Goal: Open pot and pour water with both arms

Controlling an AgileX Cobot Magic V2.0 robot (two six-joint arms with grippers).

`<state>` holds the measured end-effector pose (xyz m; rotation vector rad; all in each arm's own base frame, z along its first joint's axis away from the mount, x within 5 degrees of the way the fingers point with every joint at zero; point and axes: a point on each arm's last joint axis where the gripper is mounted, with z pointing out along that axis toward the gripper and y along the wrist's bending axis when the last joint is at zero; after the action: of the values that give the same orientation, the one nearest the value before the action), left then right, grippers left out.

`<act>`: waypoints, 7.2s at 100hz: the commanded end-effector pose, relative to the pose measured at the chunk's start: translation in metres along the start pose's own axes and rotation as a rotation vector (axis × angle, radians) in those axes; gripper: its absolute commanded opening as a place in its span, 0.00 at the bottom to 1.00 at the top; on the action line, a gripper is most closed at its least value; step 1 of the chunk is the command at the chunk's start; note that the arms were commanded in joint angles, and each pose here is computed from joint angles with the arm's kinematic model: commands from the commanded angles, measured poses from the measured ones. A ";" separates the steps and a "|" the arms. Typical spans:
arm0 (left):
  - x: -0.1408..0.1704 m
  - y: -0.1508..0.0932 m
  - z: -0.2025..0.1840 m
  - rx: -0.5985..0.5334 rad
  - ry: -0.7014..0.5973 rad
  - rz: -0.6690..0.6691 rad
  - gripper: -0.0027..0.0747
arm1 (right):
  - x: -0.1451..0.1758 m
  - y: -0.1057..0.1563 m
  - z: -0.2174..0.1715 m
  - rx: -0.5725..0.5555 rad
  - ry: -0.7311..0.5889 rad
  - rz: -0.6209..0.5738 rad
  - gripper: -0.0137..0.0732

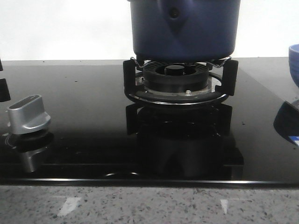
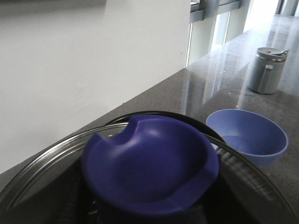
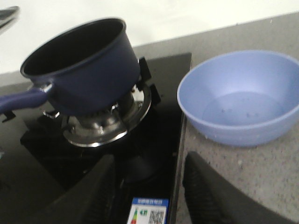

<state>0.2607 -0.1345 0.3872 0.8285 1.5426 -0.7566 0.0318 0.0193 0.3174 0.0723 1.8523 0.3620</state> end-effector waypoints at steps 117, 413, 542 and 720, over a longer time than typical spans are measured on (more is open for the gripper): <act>-0.026 -0.048 -0.075 -0.099 -0.191 0.026 0.38 | -0.132 -0.082 0.136 0.583 0.514 0.354 0.51; -0.026 -0.051 -0.075 -0.073 -0.196 0.023 0.38 | -0.234 0.046 0.201 0.079 0.377 0.008 0.09; -0.028 -0.051 -0.075 -0.070 -0.221 -0.005 0.38 | -0.227 0.107 0.226 0.412 0.100 -0.628 0.09; -0.028 -0.051 -0.075 -0.070 -0.221 -0.005 0.38 | -0.248 0.153 0.198 0.594 -0.255 -1.023 0.10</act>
<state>0.1881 -0.1032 0.4054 0.7237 1.4392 -0.7045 0.2924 0.1592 0.5044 -0.4370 1.6190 -0.8308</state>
